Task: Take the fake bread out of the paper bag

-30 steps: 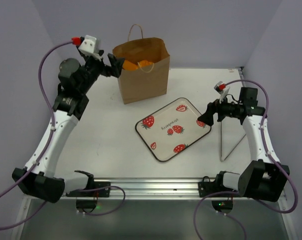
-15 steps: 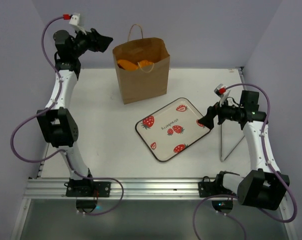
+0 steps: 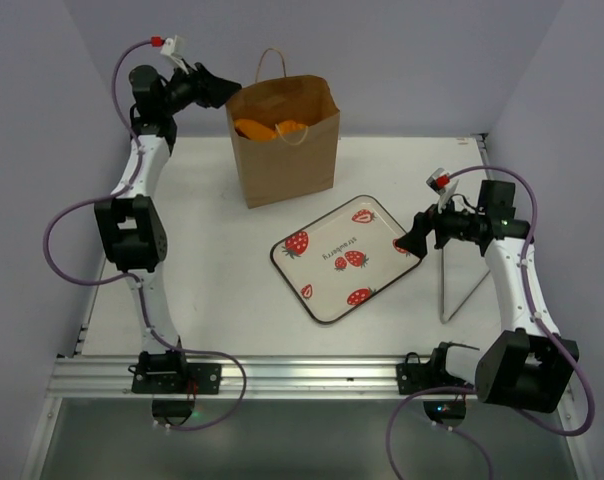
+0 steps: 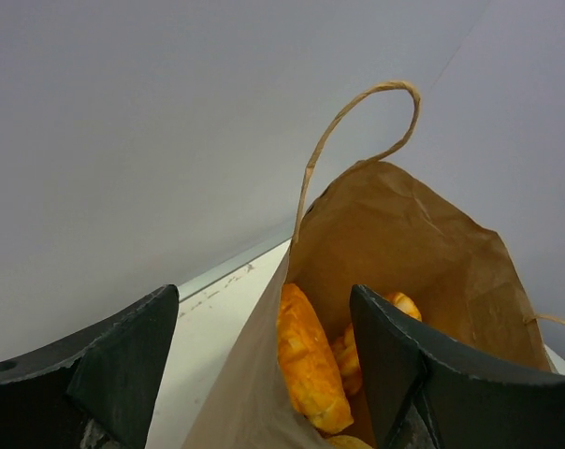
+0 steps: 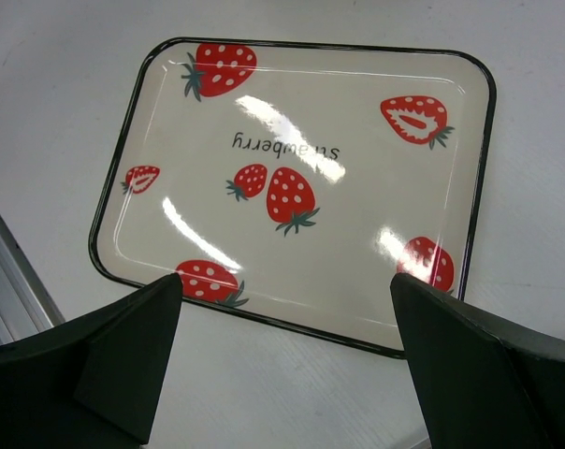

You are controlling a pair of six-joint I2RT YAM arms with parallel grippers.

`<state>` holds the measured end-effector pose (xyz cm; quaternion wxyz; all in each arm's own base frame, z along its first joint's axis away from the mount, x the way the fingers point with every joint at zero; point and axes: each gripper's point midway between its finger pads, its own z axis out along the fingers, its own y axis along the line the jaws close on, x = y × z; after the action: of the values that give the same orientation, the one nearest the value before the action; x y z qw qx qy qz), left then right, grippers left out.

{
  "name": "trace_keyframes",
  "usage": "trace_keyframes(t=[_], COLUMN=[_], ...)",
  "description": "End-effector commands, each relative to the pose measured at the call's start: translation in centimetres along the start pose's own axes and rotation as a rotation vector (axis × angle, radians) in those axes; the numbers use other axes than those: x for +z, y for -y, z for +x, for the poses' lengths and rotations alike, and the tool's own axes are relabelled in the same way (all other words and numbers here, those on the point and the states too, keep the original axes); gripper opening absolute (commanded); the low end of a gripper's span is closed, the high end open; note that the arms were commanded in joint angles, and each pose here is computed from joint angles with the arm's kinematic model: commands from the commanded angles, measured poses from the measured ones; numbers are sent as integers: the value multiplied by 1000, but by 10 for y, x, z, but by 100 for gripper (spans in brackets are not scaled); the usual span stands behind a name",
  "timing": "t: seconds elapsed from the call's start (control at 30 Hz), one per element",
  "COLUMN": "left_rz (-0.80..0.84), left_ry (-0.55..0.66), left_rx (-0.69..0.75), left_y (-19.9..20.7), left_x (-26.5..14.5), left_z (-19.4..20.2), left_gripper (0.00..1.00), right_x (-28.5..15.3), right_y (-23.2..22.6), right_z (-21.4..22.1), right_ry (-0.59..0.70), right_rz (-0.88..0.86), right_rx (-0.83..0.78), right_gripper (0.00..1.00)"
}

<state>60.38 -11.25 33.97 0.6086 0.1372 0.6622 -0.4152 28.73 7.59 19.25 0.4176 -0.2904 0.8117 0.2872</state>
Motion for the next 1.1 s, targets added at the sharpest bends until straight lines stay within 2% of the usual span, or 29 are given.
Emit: trace_keyframes(t=[0.0,0.1,0.13,0.2,0.23,0.37,0.5,0.93,1.03,1.07], left_rz=[95,86,68,10,-9,-126,-204,-195,-171,-161], left_ry=[44,22,18,-33,-40,-102,-105,-149,-161,-163], left_rx=[67,108,172,187,255,320,370,412,419,423], left_y=[28,32,33,31,29,15,6,5,9,12], left_x=[11,20,27,37,39,41,41,44,45,45], left_z=[-24,-20,-18,-2,-2,10,6,22,27,27], left_gripper=[77,75,75,74,74,70,66,57,47,39], right_x=[1,1,1,1,1,1,0,0,0,0], right_y=[0,1,0,1,0,-1,-1,-2,-2,-2], right_z=[1,2,2,1,2,0,0,-1,0,-1], right_ry=[-2,-5,-6,-8,-10,-3,-2,1,-1,-1], right_rz=[-9,-9,-12,-11,-13,-16,-15,-16,-15,-15], right_rx=[-14,-12,-11,-10,-8,-13,-11,-5,-4,-6], right_gripper=[99,99,99,99,99,99,99,99,99,99])
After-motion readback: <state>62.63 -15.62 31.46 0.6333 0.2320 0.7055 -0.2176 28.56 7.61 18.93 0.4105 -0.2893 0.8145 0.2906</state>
